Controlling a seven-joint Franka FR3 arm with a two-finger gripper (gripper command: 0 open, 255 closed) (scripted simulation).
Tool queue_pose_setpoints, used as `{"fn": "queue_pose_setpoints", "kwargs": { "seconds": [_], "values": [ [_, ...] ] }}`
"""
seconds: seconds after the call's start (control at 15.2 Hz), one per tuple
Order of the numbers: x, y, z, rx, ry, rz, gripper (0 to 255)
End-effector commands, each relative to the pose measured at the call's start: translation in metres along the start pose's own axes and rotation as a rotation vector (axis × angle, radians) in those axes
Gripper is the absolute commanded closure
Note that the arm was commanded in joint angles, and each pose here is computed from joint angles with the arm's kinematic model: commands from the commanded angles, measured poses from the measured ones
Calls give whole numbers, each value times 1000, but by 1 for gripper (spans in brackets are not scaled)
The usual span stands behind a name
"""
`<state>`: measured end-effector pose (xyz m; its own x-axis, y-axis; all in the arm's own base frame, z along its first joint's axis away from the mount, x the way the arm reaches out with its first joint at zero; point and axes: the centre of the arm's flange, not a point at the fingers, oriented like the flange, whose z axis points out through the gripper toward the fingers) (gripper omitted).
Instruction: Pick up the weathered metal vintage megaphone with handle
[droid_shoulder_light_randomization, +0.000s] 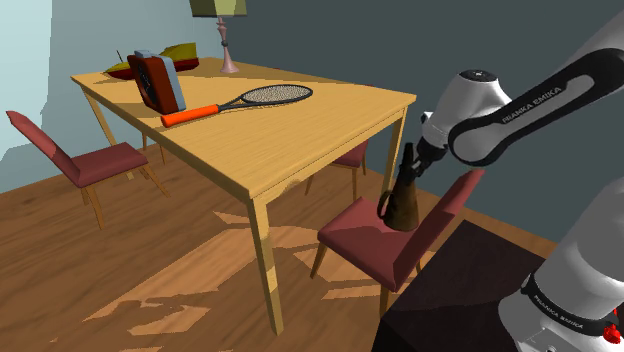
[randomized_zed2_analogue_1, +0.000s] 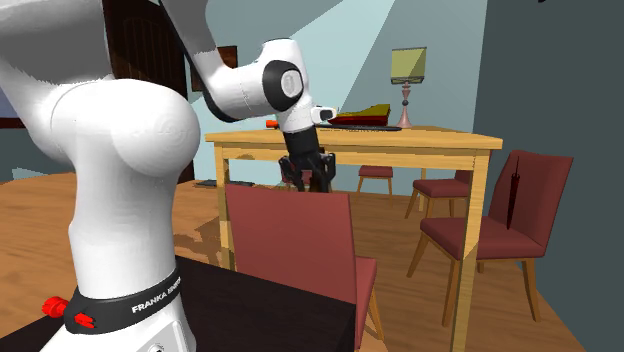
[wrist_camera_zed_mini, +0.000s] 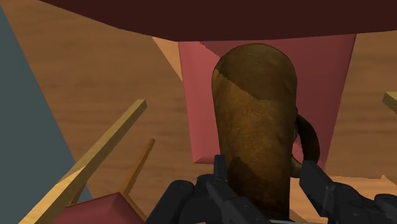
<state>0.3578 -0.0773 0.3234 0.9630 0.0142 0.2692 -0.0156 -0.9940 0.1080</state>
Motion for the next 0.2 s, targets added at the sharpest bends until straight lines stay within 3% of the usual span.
{"fn": "queue_pose_setpoints", "kwargs": {
  "seconds": [0.0,0.13],
  "values": [
    [3,1,-11,0,1,0,255],
    [3,1,-12,0,1,0,255]
  ]
}}
